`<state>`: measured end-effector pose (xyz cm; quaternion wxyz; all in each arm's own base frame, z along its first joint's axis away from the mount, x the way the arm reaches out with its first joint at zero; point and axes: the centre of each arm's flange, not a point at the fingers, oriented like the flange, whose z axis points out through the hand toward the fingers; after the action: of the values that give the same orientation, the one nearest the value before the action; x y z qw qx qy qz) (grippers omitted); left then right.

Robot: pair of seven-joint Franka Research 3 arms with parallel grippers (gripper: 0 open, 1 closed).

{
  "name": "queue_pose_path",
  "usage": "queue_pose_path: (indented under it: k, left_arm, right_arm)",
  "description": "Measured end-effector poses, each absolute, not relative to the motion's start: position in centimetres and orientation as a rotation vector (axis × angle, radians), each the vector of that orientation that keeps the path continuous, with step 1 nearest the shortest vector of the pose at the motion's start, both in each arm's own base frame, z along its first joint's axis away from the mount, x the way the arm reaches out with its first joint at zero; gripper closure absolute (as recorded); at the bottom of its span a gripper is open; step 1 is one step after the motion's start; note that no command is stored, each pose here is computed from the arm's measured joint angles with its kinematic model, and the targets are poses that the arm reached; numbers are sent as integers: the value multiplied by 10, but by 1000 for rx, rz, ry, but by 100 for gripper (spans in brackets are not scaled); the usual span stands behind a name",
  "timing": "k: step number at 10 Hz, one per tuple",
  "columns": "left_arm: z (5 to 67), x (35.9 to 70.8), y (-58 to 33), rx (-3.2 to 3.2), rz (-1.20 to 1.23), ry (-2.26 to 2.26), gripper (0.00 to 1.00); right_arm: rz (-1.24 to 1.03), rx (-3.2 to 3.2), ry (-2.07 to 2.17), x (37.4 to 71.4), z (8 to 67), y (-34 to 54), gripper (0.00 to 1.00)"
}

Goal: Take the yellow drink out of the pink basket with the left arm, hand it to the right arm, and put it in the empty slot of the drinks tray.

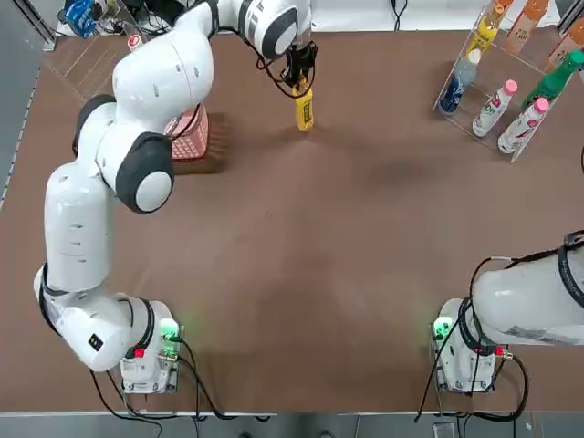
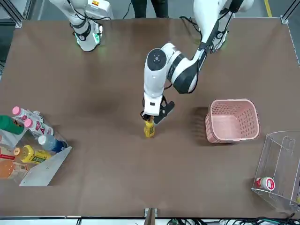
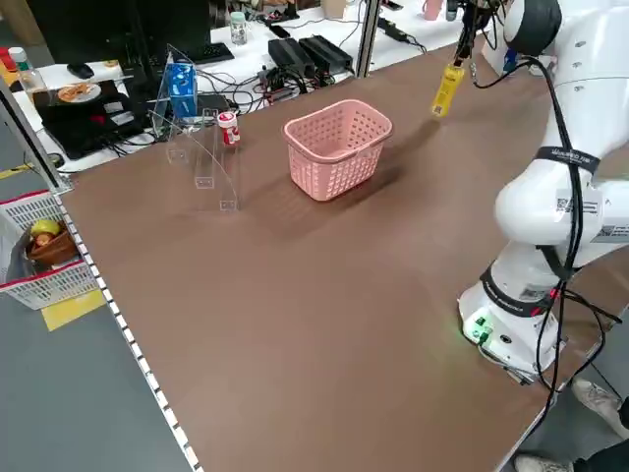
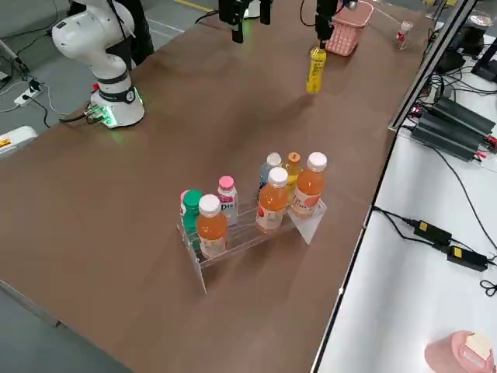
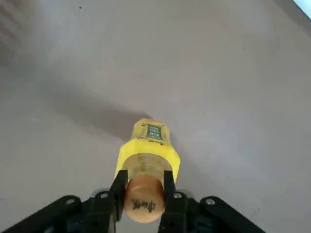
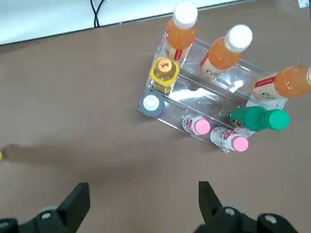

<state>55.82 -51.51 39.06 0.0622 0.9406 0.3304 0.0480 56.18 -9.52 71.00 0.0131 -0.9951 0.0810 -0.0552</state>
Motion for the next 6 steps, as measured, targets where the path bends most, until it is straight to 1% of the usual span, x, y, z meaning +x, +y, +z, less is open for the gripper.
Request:
queue_pose_path:
  k: [2,4,5,6]
  left_arm:
    - [374,562,-516,2856,156,1002,66]
    - [375,562,-518,2859,173,993,66]
    - [376,562,-518,2857,175,992,64]
    - [380,563,-518,2851,188,988,52]
  right_arm:
    - [-163,-3100,255,561,709,-96,1]
    - [-162,-3100,252,561,709,-95,1]
    - [-162,-3099,251,561,709,-95,1]
    - [-162,-3099,249,561,709,-94,1]
